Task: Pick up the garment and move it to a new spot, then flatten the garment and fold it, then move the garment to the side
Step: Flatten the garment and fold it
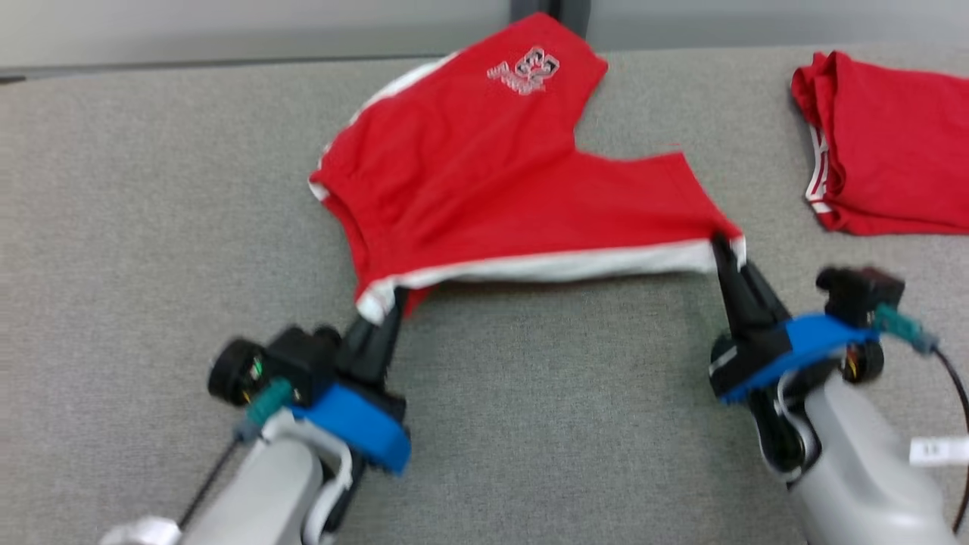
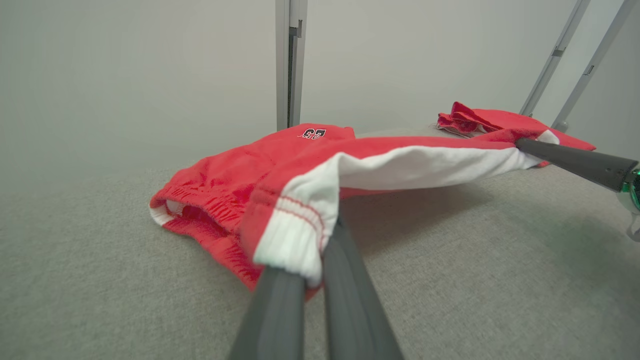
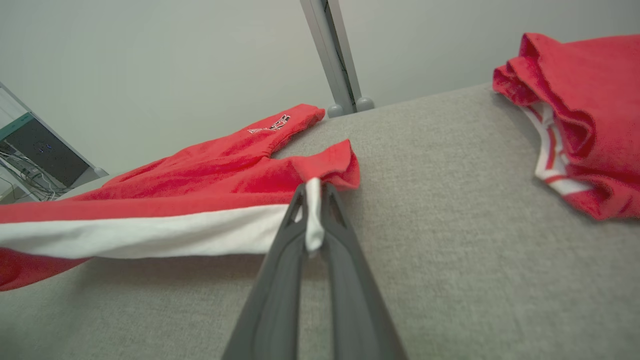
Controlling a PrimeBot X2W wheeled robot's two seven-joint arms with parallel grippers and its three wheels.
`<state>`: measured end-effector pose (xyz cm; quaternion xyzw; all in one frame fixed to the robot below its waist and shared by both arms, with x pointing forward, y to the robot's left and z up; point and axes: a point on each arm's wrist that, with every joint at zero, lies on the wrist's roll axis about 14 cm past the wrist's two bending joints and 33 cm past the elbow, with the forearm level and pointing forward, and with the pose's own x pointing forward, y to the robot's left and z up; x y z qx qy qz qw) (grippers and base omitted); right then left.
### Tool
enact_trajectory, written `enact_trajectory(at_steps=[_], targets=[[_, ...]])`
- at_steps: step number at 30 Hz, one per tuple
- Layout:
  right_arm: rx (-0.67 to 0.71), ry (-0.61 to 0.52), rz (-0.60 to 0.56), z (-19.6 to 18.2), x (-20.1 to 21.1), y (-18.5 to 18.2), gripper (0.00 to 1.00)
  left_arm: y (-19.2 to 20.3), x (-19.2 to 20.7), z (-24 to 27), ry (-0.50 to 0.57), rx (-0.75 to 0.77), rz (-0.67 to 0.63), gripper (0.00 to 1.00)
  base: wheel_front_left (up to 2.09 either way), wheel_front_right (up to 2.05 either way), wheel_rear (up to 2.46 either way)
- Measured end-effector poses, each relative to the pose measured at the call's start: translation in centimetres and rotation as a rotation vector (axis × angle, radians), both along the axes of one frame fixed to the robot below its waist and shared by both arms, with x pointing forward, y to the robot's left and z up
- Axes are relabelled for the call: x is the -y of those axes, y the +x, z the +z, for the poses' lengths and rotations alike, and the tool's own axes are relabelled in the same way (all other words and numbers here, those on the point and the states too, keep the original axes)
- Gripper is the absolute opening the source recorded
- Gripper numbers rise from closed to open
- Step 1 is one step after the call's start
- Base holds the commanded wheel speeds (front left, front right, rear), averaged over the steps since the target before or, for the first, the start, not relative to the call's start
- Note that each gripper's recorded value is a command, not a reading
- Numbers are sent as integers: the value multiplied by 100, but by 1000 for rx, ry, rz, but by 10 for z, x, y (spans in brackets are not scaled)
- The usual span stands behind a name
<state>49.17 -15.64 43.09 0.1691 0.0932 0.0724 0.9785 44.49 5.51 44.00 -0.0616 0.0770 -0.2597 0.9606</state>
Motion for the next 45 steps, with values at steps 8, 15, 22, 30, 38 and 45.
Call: enact_trajectory(at_steps=[8, 15, 22, 30, 38, 45], targets=[[-83, 47, -27, -19, 8, -78, 0, -74, 11, -12, 2, -68, -51, 0, 0, 0, 0], [-129, 87, -53, -20, 8, -125, 0, -109, 11, -14, 10, -87, -68, 0, 0, 0, 0], [-93, 75, -95, 3, 22, -124, 0, -112, 14, -7, 3, -80, -72, 0, 0, 0, 0], [-33, 41, -76, 31, 22, -94, 0, -99, 19, 5, -7, -38, -77, 0, 0, 0, 0], [52, -39, -4, 61, 14, -35, 0, -74, 14, 16, -12, 6, -58, 0, 0, 0, 0], [80, -81, 64, 74, -6, 25, 0, -52, 6, 17, -21, 20, -25, 0, 0, 0, 0]])
